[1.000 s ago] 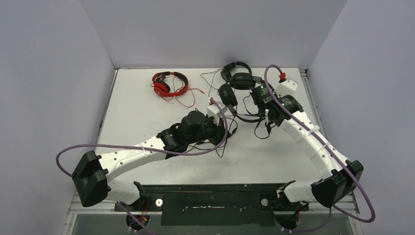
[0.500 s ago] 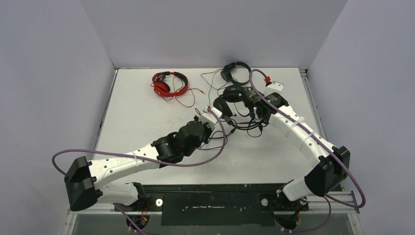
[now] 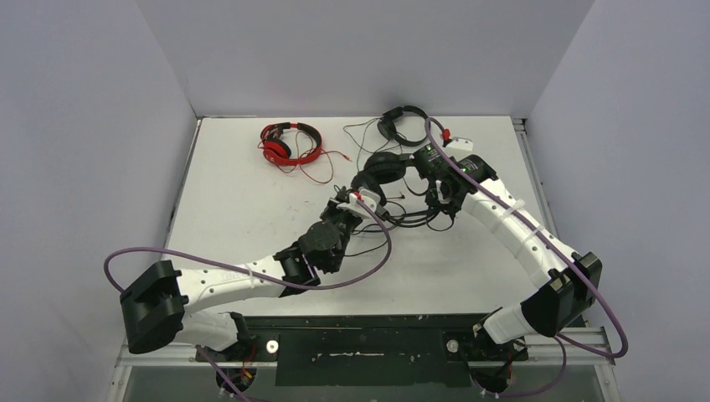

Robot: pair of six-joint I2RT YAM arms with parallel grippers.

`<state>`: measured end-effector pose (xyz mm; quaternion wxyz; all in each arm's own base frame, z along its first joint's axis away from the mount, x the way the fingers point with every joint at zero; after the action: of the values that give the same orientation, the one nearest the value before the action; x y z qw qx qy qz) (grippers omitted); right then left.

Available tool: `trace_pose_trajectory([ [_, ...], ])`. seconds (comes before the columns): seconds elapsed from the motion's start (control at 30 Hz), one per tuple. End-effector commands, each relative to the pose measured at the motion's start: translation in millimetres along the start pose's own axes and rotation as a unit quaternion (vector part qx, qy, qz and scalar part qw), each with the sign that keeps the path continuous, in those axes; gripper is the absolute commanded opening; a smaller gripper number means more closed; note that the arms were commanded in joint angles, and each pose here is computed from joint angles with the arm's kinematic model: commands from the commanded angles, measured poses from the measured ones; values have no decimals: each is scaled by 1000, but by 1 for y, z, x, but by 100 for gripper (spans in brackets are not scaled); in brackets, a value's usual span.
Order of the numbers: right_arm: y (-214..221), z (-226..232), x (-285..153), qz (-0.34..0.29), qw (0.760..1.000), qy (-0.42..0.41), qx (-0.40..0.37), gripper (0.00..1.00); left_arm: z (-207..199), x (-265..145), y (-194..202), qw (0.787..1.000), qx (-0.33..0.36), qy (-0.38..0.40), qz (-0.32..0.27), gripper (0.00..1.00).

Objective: Wrap the headphones
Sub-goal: Wrap the headphones cable around the headphones.

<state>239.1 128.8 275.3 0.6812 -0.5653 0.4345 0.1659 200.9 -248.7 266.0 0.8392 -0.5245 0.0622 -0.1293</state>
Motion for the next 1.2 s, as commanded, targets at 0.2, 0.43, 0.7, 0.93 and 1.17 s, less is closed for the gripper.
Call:
trace_pose_trajectory([
  [0.2,-7,0,-29,15,996,-83,-18,0,14,16,-24,995,-10,-76,-64,18],
  [0.43,-8,-4,-38,19,994,-102,-29,0,29,28,-24,994,-49,-52,-86,24],
  [0.7,-13,-10,-50,15,993,-116,-28,0,54,41,-19,985,-121,-4,-123,24],
  [0.93,-29,-19,-52,-28,997,-76,-6,0,54,24,-1,973,-207,24,-98,25],
  [1.17,-63,-19,-75,-65,991,-109,29,0,48,-14,32,954,-284,77,-52,47],
])
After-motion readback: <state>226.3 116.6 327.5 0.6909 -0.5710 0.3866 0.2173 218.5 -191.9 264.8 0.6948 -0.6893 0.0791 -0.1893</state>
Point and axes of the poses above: each gripper's point midway between its finger pads, its own x axis out along the fingers, its own z axis along the line the jaws close on, y = z × x, the point moved 9 cm from there along -x, back along the fingers, and after that the axes turned 6 degrees about x, right-handed, at the moved point
